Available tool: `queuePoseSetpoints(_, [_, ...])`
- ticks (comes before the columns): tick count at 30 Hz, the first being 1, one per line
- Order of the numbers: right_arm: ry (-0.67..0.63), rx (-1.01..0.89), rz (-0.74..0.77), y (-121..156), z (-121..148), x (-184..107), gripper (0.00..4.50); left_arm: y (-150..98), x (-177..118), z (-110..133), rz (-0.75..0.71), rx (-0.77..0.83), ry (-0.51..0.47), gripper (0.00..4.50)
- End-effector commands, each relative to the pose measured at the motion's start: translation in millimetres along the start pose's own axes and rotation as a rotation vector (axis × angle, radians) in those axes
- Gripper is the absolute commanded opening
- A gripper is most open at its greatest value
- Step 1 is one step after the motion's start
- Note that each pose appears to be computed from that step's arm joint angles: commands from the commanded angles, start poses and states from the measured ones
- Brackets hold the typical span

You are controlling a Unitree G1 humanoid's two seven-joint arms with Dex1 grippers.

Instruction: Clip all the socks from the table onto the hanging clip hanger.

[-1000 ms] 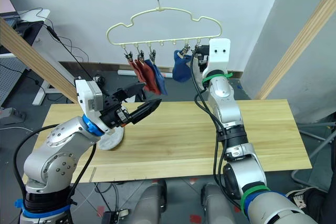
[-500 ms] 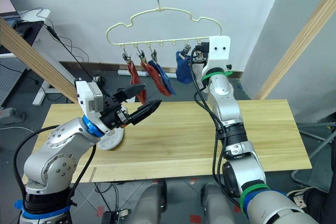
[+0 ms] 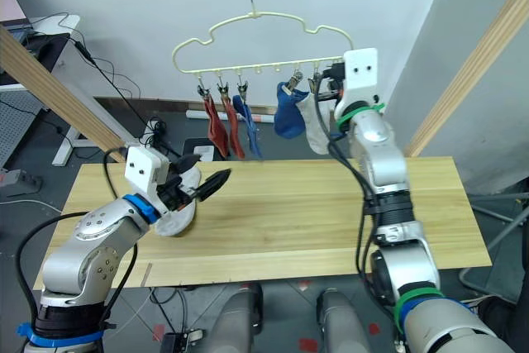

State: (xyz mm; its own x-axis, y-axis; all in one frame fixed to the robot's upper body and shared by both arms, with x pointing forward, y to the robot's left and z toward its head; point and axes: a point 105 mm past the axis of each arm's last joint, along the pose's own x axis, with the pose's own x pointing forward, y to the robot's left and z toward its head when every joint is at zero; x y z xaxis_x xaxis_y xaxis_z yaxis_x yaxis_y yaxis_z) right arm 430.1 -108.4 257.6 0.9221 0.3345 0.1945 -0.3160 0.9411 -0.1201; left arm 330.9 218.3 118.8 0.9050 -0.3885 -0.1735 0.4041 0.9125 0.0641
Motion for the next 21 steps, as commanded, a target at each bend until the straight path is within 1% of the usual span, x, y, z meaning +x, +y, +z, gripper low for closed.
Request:
queuePoseSetpoints(1, [0.054,-0.007,0.188,15.1,10.0,-10.0,0.02,28.2,4.3,-19.7,0.096,0.104,0.097,4.50])
queuePoseSetpoints(4, [0.095,-0.014,0.263,19.5,14.7,-16.2,0.02,48.7,9.9,-36.6,0.170,0.175,0.171,4.50])
queuePoseSetpoints(6, [0.104,-0.008,0.274,19.7,17.3,-18.1,0.02,54.9,14.1,-47.4,0.184,0.186,0.207,4.50])
queuePoseSetpoints(9, [0.123,0.024,0.277,20.5,18.4,-20.0,0.02,53.2,23.6,-61.0,0.150,0.151,0.236,4.50])
queuePoseSetpoints(13, [0.139,0.056,0.261,22.4,14.9,-23.4,0.02,64.9,32.2,-76.9,0.186,0.115,0.289,4.50])
queuePoseSetpoints(15, [0.144,0.063,0.258,23.9,13.9,-24.7,0.02,69.2,32.6,-81.9,0.201,0.085,0.303,4.50])
queuePoseSetpoints(19, [0.149,0.070,0.256,26.5,13.9,-27.6,0.02,74.0,25.4,-100.1,0.194,0.026,0.366,4.50])
queuePoseSetpoints(21, [0.151,0.071,0.251,25.7,14.1,-28.7,0.00,72.9,22.7,-105.8,0.181,-0.009,0.381,4.12])
